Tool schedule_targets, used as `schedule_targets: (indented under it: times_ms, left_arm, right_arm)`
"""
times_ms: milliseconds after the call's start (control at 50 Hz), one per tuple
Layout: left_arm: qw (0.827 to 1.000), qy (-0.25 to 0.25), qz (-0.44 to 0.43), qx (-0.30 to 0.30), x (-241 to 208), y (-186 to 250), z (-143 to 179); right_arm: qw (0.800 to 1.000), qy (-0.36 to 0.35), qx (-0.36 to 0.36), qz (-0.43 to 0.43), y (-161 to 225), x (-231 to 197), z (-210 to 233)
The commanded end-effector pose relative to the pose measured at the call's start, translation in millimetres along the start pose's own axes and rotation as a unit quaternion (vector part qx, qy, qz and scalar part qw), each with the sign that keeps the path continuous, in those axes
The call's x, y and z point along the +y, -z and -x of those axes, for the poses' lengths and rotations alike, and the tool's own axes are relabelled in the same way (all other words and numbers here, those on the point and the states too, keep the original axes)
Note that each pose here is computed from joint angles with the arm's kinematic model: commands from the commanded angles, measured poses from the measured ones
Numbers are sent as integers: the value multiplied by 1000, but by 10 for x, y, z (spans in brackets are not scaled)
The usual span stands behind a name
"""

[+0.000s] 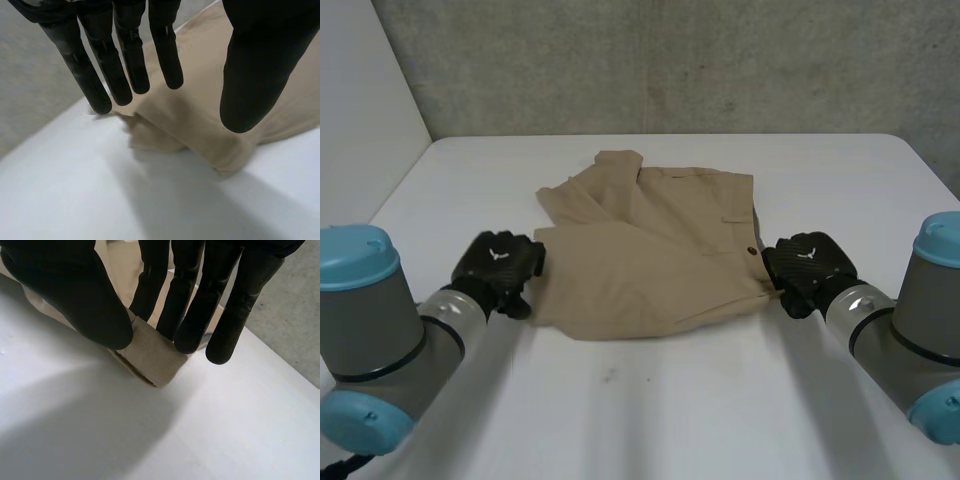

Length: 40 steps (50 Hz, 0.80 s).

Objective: Fold the shorts.

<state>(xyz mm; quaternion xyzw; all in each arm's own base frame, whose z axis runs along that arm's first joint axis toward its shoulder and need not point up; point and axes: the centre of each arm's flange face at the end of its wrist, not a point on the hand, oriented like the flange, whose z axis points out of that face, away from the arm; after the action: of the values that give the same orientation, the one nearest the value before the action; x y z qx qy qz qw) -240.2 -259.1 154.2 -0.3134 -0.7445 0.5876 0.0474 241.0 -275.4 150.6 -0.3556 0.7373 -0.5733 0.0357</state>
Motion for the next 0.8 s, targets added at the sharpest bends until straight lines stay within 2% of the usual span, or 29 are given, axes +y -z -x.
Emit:
schedule_targets:
  times_ms: [20,340,800]
  left_arm:
    - [997,35,9,70,79,1,-6]
    - [995,40,42,82,306,-115,-80]
    - [995,40,40,81,290,-200,-58]
  right_arm:
    - [1000,-4,8,5,-23,24,-49]
    - [1000,-4,-2,11,-15,63,10]
    - [1000,-2,-2,17,-17,90,27]
